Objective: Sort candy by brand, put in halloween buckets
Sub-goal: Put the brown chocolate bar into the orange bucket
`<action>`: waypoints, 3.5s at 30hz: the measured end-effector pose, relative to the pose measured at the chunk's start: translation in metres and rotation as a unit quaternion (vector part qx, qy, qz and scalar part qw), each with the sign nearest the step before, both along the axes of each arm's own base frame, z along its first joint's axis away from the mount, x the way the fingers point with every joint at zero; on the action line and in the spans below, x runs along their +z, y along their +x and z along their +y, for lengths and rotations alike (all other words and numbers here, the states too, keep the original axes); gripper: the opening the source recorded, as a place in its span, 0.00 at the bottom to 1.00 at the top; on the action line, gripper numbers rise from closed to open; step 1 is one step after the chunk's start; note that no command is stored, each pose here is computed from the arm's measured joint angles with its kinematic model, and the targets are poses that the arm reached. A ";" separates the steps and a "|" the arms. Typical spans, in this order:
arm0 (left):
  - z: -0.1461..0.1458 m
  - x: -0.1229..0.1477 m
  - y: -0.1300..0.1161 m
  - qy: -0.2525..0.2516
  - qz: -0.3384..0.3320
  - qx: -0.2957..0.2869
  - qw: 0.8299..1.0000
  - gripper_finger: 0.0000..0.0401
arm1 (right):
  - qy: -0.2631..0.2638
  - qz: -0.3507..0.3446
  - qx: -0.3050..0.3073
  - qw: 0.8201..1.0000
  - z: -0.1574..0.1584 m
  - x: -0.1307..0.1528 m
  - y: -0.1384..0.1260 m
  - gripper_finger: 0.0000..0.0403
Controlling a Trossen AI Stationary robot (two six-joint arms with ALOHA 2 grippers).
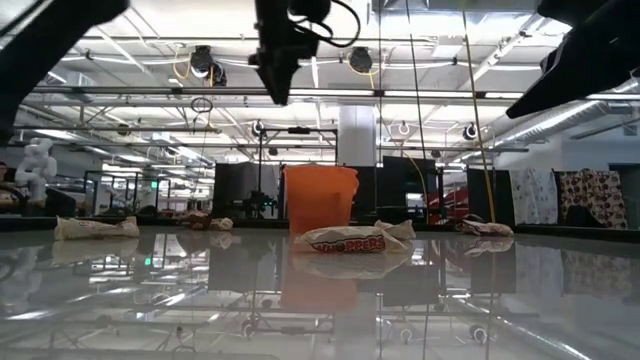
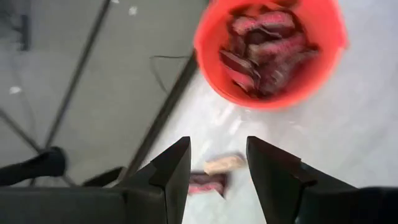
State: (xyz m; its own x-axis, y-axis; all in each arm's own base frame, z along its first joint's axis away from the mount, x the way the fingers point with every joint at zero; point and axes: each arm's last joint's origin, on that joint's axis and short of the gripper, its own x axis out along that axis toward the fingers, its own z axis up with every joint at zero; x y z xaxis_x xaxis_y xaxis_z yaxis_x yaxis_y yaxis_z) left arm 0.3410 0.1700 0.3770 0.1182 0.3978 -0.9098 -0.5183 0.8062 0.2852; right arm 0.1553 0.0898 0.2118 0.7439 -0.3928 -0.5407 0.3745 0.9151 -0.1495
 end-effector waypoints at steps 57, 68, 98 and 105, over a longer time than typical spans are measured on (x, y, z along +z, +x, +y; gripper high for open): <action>-0.021 -0.231 -0.082 0.016 0.180 -0.165 0.970 0.28 | -0.059 -0.008 -0.042 0.997 -0.015 -0.014 0.018 0.26; -0.018 -0.243 -0.099 0.009 0.169 -0.100 0.981 0.01 | -0.066 -0.001 -0.041 0.997 -0.015 -0.015 0.019 0.26; -0.064 -0.169 -0.104 0.024 0.021 -0.220 0.975 0.18 | -0.060 0.000 -0.026 0.998 -0.014 -0.015 0.020 0.26; -0.063 -0.195 -0.093 0.028 0.074 -0.259 0.963 0.45 | -0.065 0.003 -0.022 0.998 -0.014 -0.014 0.020 0.26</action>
State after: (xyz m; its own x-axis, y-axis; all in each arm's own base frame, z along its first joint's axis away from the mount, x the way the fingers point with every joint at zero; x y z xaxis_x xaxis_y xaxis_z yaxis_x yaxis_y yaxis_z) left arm 0.2482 0.1067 0.1822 0.1842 0.3688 -0.9111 -0.0003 0.9270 0.3752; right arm 0.1756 0.0763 0.1974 0.7214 -0.4921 -0.4872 0.4123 0.8705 -0.2689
